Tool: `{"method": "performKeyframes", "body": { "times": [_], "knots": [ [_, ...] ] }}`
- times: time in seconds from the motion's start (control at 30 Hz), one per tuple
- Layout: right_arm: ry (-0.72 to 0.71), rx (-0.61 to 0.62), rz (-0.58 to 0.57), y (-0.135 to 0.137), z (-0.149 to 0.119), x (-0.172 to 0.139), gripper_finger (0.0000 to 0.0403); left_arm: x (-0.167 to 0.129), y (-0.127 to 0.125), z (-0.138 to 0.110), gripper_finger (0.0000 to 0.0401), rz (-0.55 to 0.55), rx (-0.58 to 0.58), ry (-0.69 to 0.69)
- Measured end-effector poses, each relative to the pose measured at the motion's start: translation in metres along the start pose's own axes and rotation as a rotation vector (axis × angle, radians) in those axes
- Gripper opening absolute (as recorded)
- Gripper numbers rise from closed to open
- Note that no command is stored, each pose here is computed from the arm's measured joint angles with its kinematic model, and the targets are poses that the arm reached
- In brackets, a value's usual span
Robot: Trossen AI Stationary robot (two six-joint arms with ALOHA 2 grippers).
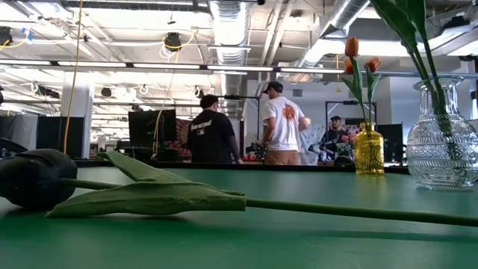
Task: Sort flowers into vase by color
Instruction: Put the top black tulip into the bottom transparent flower vase
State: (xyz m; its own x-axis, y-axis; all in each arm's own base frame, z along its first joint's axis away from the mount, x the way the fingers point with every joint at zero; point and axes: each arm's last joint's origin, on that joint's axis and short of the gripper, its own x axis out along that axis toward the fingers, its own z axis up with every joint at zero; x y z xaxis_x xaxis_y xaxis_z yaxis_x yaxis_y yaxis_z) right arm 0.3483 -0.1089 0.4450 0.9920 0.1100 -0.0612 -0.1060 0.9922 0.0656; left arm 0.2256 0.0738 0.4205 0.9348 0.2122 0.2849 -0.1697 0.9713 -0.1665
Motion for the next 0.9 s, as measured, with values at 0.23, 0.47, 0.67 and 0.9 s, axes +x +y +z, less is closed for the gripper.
{"method": "performKeyframes", "body": {
  "times": [0.23, 0.47, 0.67, 0.9],
  "knots": [
    [0.081, 0.042, -0.014, 0.005, 0.003, -0.020, 0.0282, -0.031, -0.002, 0.007, 0.0000, -0.019, -0.070, 0.163],
    [0.095, 0.127, -0.005, 0.015, 0.009, -0.031, 0.0282, -0.072, -0.011, 0.006, 0.0000, -0.095, -0.179, 0.392],
    [0.101, 0.184, 0.039, 0.031, 0.009, -0.027, 0.0282, -0.111, -0.026, 0.018, 0.0000, -0.268, -0.220, 0.451],
    [0.112, 0.234, 0.056, 0.060, 0.008, -0.017, 0.0282, -0.156, -0.038, 0.037, 0.0000, -0.343, -0.210, 0.373]
  ]
}}
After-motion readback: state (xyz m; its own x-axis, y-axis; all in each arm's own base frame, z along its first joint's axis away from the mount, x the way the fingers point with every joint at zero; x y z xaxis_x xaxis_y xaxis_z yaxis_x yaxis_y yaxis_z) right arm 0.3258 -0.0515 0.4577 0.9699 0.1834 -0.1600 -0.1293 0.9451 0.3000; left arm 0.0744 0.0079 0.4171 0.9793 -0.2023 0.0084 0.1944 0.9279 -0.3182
